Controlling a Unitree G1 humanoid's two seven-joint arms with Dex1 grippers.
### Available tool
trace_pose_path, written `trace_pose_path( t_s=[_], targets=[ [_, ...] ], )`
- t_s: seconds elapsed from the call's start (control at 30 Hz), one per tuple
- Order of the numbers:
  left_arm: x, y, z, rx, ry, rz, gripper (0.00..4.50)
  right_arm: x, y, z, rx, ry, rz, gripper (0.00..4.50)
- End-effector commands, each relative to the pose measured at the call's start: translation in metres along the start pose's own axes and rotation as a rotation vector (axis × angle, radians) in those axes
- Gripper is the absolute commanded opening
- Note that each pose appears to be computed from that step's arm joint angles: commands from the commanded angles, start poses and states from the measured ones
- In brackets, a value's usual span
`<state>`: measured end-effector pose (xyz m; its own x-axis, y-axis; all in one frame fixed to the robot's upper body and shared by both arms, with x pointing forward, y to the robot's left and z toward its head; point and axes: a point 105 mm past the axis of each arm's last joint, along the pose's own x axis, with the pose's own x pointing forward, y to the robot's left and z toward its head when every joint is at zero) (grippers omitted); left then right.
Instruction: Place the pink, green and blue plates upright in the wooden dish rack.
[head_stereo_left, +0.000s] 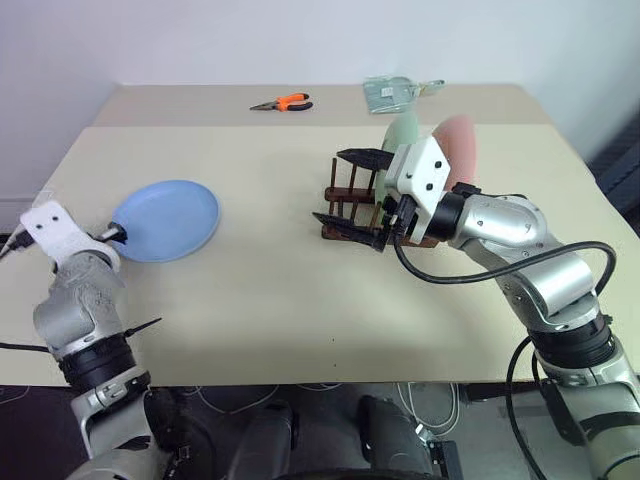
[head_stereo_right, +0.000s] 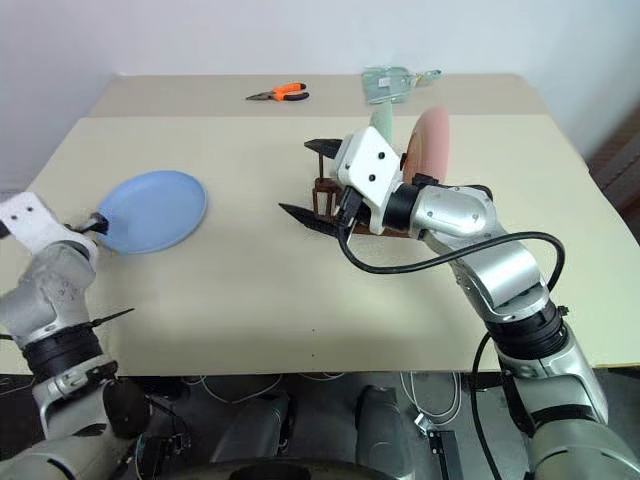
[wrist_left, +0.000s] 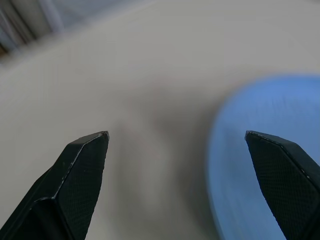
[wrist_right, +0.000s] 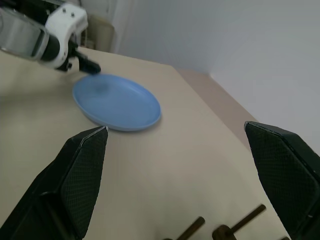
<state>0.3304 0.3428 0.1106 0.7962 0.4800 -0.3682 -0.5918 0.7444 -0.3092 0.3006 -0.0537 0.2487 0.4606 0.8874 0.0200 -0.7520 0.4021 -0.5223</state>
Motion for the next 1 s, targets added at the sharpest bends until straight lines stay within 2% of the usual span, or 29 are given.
trace_pose_path(
  t_s=[0.03,0.2,0.23,0.27,0.3,0.43,0.5,0.57,0.73,0.83,1.0],
  targets=[
    [-0.006,-0.016,0.001,-0.151,0.029,-0.121,3.65,0.000,0.001,0.008,-0.027,-0.037,-0.006,4.50],
    [0.000,-0.020,-0.002,-0.271,0.051,-0.105,1.21,-0.001,-0.002,0.005,-0.048,-0.021,-0.031,4.50],
    [-0.001,-0.029,0.006,-0.247,0.012,-0.149,0.75,-0.002,-0.002,0.004,-0.038,-0.014,-0.029,4.50],
    [-0.008,-0.051,0.022,-0.205,-0.063,-0.261,0.22,-0.002,-0.002,0.003,-0.037,-0.004,-0.021,4.50],
    [-0.015,-0.067,0.032,-0.173,-0.115,-0.344,0.08,-0.002,-0.002,0.002,-0.038,0.003,-0.016,4.50],
    [-0.069,-0.144,0.067,-0.031,-0.308,-0.730,0.08,0.007,0.004,0.006,-0.185,0.026,0.005,4.50],
    [-0.100,-0.176,0.074,0.058,-0.361,-0.883,0.08,0.019,0.011,0.010,-0.300,0.020,0.038,4.50],
    [-0.119,-0.193,0.078,0.099,-0.384,-0.962,0.08,0.032,0.014,0.012,-0.400,0.018,0.046,4.50],
    [-0.142,-0.212,0.081,0.118,-0.378,-1.059,0.08,0.055,0.009,0.001,-0.595,0.054,0.029,4.50],
    [-0.148,-0.214,0.082,0.129,-0.371,-1.074,0.00,0.062,0.000,-0.006,-0.657,0.083,0.009,3.68],
    [-0.146,-0.210,0.084,0.095,-0.354,-1.063,0.00,0.062,0.002,-0.013,-0.685,0.094,0.021,1.34]
  ],
)
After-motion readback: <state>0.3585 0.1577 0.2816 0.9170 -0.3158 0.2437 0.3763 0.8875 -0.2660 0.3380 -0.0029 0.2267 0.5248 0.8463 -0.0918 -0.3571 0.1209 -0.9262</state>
